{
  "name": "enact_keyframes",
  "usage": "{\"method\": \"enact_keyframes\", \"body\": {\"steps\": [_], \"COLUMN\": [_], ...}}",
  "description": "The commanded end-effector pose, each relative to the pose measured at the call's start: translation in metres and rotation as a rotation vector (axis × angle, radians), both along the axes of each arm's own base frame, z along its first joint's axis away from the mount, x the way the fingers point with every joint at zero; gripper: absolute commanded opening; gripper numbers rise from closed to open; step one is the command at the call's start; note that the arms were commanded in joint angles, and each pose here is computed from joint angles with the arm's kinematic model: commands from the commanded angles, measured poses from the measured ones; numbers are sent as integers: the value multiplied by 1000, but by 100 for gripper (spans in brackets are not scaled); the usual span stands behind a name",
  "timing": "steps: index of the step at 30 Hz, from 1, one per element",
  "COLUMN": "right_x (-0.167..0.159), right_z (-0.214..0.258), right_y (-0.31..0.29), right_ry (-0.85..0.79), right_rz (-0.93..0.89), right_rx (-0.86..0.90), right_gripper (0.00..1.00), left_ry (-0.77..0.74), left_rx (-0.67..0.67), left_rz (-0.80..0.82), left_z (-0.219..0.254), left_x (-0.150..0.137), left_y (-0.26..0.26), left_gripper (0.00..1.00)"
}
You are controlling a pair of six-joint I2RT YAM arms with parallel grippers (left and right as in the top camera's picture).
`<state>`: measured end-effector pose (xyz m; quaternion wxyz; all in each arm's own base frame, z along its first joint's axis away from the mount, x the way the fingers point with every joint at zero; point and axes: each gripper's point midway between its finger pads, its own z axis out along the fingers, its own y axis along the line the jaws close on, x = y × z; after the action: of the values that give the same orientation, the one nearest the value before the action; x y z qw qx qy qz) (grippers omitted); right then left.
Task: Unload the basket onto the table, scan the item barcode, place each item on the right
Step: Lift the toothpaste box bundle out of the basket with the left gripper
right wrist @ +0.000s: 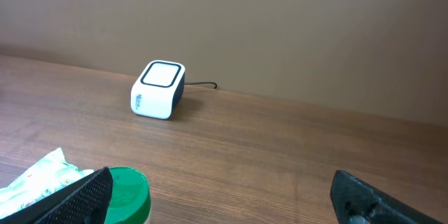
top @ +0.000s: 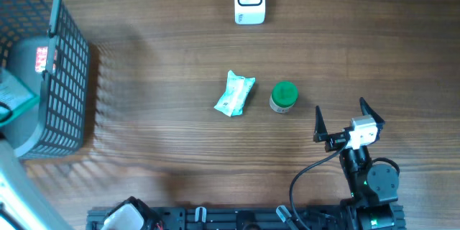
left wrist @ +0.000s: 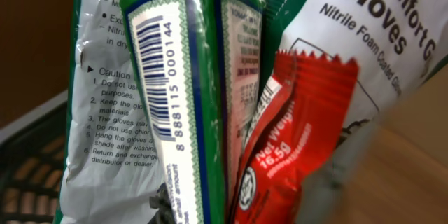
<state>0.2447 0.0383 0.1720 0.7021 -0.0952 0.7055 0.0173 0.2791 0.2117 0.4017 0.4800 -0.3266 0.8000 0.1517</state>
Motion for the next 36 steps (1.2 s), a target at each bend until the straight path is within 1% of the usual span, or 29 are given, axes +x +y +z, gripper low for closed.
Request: {"method": "enact_keyframes", "body": {"steps": [1, 4, 8, 12, 17, 19, 21, 24, 27, 31, 33, 36], "right_x": [0, 0, 0, 0, 0, 0, 0, 0, 0, 0, 0, 0], "right_z": [1, 1, 1, 0, 1, 1, 1, 1, 1, 0, 1, 1], "right_y": [1, 1, 1, 1, 1, 1, 1, 1, 1, 1, 1, 1], "right_ry": [-2, -2, -2, -2, -2, -2, -2, -2, -2, -2, -2, -2], "right_rz": [6, 6, 6, 6, 6, 6, 6, 6, 6, 6, 6, 6], "right_rx": [5, 5, 5, 5, 5, 5, 5, 5, 5, 5, 5, 5], "right_gripper": [100, 100, 100, 100, 100, 100, 100, 100, 100, 100, 100, 100], "left_ry": [-68, -21, 98, 228, 388, 460, 514, 628, 678, 728, 745, 776], "left_rx": [-79, -170, -252, -269, -284, -272, -250, -233, -238, -273, -292, -365], "left_rz": [-139, -252, -414, -568, -681, -702, -698, -676, -663, -613, -615, -624], "left_z": [11, -5, -32, -59, -100, -121, -137, -175, -195, -220, -229, -244], "left_x": [11, 17, 24, 34, 46, 52, 57, 69, 76, 83, 86, 86], "left_y": [-64, -114, -177, -230, -280, -295, -300, -304, -305, -308, -313, -325], "left_gripper": [4, 4, 4, 4, 4, 4, 4, 4, 4, 4, 4, 4]}}
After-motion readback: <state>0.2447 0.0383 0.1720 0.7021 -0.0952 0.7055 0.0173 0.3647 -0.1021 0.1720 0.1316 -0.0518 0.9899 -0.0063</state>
